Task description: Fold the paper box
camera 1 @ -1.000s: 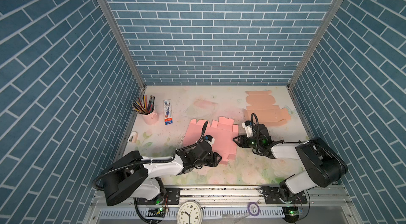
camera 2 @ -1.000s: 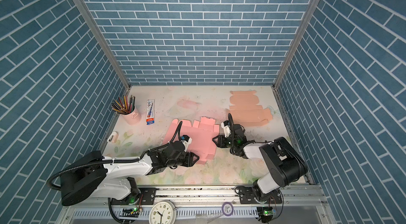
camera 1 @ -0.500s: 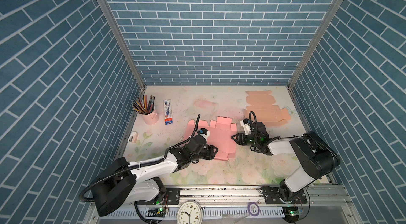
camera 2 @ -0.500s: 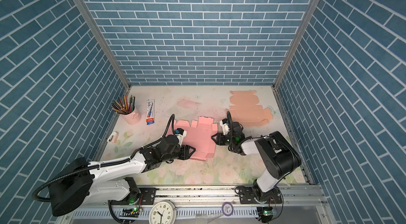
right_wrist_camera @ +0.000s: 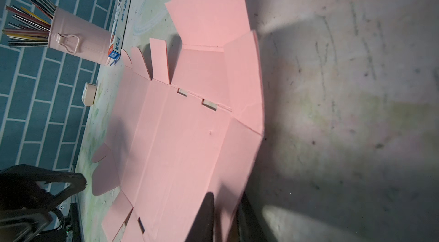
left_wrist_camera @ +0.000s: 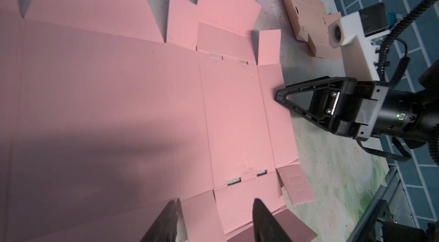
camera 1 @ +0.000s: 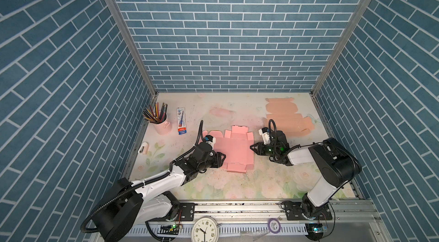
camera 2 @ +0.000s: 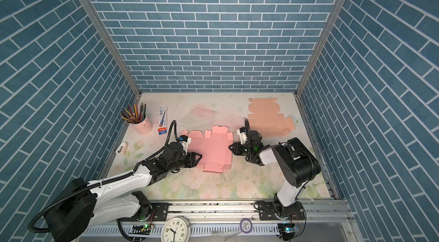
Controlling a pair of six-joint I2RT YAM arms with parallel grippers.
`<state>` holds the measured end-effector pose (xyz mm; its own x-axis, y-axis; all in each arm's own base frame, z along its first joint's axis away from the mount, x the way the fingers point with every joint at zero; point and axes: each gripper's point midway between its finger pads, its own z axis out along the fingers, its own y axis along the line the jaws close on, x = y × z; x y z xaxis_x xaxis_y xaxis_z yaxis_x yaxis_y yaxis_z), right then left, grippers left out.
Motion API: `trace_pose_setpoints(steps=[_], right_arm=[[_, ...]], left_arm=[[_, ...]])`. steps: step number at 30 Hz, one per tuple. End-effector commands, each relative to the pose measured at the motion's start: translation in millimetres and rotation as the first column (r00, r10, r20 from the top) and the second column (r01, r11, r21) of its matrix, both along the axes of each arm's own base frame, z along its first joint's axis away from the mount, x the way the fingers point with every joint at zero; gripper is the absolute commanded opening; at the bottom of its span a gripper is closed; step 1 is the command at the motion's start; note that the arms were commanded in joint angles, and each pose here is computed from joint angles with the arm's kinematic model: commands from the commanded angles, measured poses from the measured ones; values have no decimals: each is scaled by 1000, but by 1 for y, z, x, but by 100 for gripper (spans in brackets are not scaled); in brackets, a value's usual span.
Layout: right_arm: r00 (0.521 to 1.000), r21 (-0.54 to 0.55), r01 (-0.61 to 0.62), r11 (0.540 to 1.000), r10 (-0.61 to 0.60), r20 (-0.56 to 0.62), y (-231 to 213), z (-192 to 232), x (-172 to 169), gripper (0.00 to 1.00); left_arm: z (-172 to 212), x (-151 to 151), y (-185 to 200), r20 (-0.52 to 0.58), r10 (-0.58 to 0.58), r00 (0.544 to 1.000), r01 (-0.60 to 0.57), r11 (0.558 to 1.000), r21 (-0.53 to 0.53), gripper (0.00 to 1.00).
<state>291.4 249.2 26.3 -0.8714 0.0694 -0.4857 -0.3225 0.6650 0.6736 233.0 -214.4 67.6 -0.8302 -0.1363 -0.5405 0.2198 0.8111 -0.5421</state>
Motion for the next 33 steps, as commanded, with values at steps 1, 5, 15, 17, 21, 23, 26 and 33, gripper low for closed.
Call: trace_pose_setpoints(steps=[1, 5, 15, 17, 21, 23, 26, 33], right_arm=[[996, -4, 26, 1000, -26, -90, -3, -16, -6, 22], [995, 18, 33, 999, -32, -90, -1, -12, -3, 25], [994, 44, 40, 998, -36, -100, 4, -11, 3, 19], [995, 45, 41, 998, -37, -98, 4, -10, 5, 16], [995, 42, 42, 998, -38, -90, 1, -5, 7, 11], [996, 30, 36, 999, -33, -87, -2, -3, 7, 9], [997, -19, -1, 1000, 0, -81, -10, 1, 7, 3], [997, -203, -63, 977, 54, -54, -48, 19, 11, 1]], left_arm=[[-6, 3, 5, 2, 2, 1000, -2, 1000, -1, 52], [-13, 4, 3, -5, -6, 1000, 6, 1000, 0, 52], [-15, 4, 4, -2, -8, 1000, 8, 1000, -3, 52], [-15, 4, 4, 1, -8, 1000, 8, 1000, 1, 52], [-11, 5, 8, 13, 0, 1000, 0, 1000, 1, 52], [-10, 5, 10, 17, 2, 1000, -2, 1000, 3, 52], [-7, 6, 13, 23, 9, 1000, -9, 1000, 5, 52], [-5, 7, 16, 35, 18, 999, -18, 1000, 5, 52]])
